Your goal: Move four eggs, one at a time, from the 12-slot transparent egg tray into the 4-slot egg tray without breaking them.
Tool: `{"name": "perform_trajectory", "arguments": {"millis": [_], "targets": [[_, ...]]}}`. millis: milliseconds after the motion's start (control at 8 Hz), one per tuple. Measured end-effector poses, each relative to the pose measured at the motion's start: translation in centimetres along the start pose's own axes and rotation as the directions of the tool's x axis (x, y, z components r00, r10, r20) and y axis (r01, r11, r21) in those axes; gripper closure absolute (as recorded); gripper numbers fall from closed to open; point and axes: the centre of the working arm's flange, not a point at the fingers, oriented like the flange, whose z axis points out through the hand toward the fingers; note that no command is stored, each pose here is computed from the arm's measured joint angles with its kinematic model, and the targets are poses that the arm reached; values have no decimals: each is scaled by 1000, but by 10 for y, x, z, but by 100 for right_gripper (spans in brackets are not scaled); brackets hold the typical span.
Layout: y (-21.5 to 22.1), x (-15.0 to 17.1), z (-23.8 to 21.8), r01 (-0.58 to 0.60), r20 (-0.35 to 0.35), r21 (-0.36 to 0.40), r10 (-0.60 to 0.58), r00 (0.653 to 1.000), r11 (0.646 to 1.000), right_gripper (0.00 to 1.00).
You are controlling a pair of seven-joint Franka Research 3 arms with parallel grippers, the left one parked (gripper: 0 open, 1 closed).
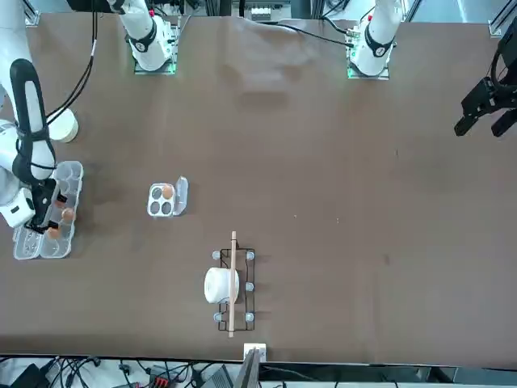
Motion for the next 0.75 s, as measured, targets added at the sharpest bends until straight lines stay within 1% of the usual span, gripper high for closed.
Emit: {"name": "perform_trajectory", "arguments": {"millis": [625, 750], "targets": [[-1, 5, 17, 19, -3, 24, -19, 1000, 1000, 11], [-2, 5, 19, 20, -3, 26, -20, 1000, 999, 14]]}}
